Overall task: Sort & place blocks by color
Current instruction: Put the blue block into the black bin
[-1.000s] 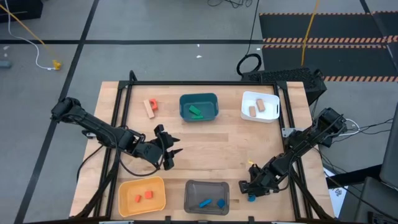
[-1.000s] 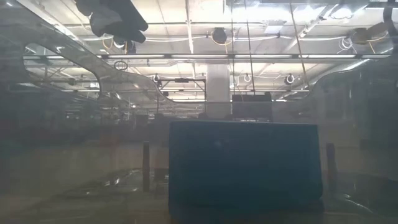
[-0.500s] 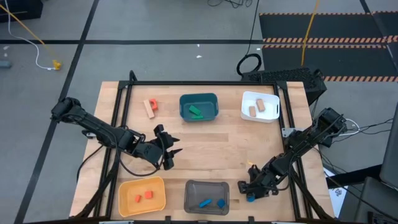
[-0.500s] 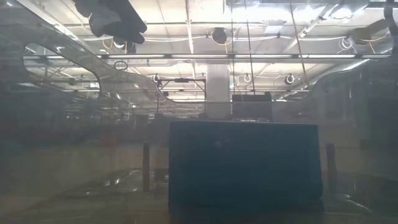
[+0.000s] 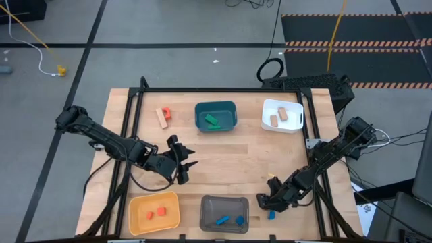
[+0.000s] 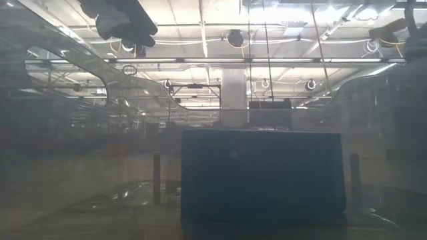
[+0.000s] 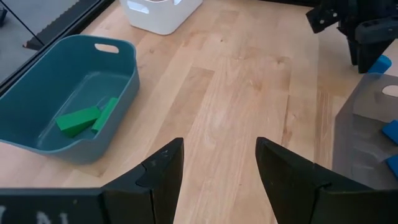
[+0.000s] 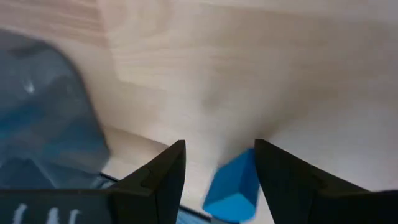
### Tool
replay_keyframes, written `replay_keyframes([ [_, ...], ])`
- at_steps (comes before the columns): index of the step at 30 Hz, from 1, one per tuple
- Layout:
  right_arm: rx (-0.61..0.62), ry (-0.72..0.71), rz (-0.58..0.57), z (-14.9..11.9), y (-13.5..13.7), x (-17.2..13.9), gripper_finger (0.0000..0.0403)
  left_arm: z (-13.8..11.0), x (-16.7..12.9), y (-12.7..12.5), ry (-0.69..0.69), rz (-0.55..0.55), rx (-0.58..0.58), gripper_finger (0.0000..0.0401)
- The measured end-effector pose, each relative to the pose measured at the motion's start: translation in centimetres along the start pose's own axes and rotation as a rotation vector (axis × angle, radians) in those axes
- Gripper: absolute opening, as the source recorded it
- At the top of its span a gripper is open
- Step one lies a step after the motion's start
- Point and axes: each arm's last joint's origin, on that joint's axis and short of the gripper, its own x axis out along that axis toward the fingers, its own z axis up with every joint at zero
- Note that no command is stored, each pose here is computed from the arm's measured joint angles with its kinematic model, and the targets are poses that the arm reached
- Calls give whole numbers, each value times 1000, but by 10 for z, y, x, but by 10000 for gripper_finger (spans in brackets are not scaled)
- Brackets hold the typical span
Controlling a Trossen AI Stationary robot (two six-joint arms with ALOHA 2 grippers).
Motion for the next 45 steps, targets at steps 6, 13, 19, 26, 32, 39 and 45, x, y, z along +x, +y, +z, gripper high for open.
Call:
replay_keyframes([
  [6, -249, -22, 13, 1, 0, 0, 183, 0, 0, 0, -1, 0, -12, 200],
  [13, -170, -36, -2, 2, -1, 0, 183, 0, 0, 0, -1, 0, -36, 200],
  [19, -57, 7, -53, 0, -5, 0, 183, 0, 0, 0, -1, 0, -39, 200],
  [26, 93, 114, -106, -8, -7, 0, 183, 0, 0, 0, -1, 0, -28, 200],
  [32, 177, 208, -68, -14, 1, -1, 183, -3, 4, -1, 12, 19, -5, 200],
  [39, 160, 251, -119, -10, 3, -2, 183, -11, 13, -3, 64, 58, 35, 200],
  [45, 16, 248, -110, -9, 2, -1, 183, -11, 15, -3, 60, 64, 42, 200],
])
